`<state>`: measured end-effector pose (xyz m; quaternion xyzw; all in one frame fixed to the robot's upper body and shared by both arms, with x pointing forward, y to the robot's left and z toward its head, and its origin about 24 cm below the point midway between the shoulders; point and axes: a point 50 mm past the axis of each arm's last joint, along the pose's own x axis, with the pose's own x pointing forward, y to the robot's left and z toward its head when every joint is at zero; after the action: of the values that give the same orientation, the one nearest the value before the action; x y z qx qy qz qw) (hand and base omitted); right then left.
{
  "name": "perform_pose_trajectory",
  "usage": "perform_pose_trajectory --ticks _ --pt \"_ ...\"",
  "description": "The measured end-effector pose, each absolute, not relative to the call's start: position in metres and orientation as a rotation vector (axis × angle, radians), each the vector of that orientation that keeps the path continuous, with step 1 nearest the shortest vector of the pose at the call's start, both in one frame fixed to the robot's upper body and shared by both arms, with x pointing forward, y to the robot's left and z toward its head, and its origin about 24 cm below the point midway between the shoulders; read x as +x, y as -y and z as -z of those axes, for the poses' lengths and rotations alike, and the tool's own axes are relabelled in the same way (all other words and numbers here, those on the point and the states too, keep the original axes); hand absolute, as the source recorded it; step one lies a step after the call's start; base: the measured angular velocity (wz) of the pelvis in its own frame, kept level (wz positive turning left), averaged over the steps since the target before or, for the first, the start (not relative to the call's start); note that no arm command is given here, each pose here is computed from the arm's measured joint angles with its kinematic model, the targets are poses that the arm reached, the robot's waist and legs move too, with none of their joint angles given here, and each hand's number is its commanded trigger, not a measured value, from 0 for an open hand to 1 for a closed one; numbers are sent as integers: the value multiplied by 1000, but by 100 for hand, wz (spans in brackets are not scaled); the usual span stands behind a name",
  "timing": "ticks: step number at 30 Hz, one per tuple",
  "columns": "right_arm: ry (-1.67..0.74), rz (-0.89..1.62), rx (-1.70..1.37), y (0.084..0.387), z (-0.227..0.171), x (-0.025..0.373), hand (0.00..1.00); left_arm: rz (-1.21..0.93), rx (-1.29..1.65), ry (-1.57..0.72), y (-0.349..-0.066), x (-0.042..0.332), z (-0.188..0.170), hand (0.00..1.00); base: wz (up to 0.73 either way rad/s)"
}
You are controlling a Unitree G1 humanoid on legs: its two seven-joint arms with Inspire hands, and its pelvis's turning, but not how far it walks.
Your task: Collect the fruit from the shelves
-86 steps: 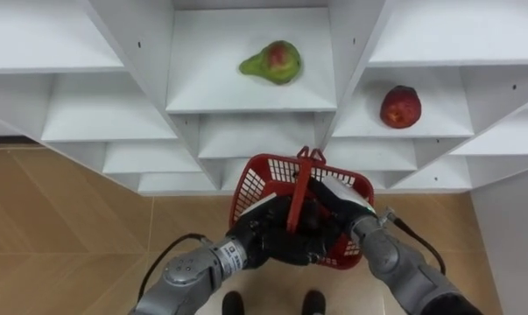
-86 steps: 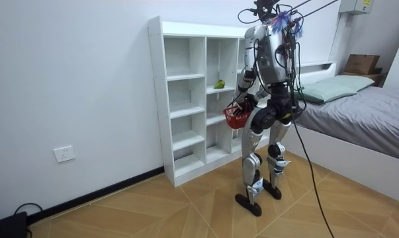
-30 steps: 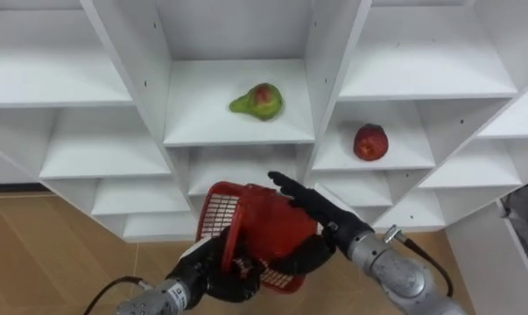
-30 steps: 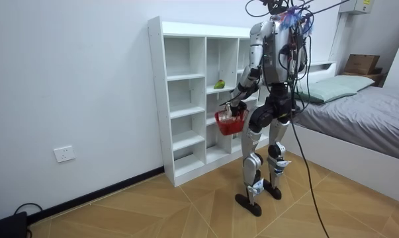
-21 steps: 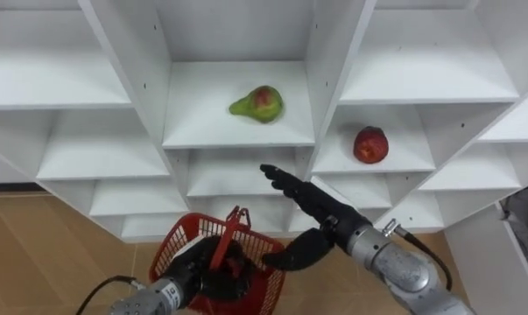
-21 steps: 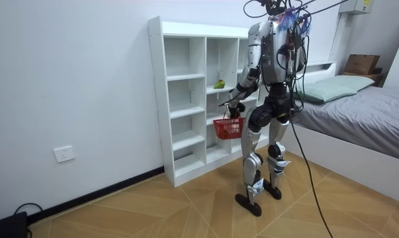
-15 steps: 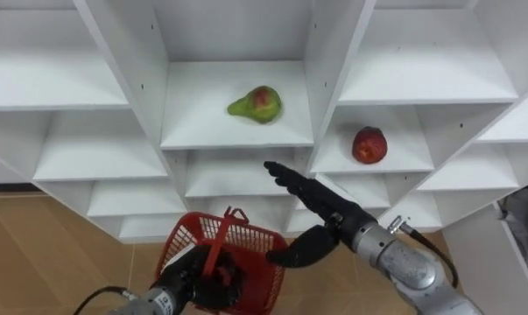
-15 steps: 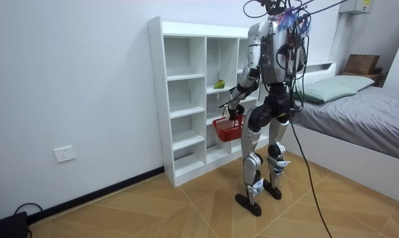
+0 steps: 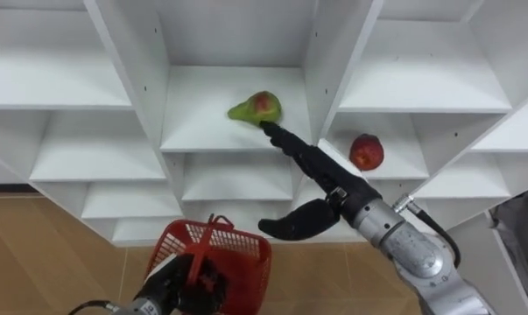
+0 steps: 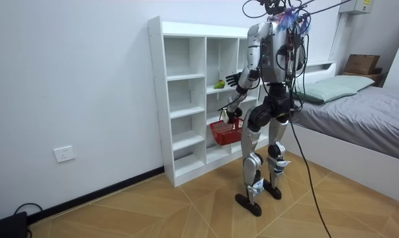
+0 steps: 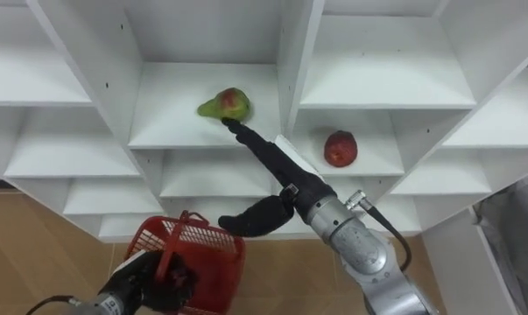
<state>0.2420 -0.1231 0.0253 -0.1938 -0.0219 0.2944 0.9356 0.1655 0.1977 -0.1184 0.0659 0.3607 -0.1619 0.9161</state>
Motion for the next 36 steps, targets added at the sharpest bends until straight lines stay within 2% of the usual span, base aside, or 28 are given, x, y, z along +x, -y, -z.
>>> perform_pose_trajectory --ticks 36 --pt "287 -539 -491 107 -76 268 0 326 120 -757 -194 166 121 100 5"
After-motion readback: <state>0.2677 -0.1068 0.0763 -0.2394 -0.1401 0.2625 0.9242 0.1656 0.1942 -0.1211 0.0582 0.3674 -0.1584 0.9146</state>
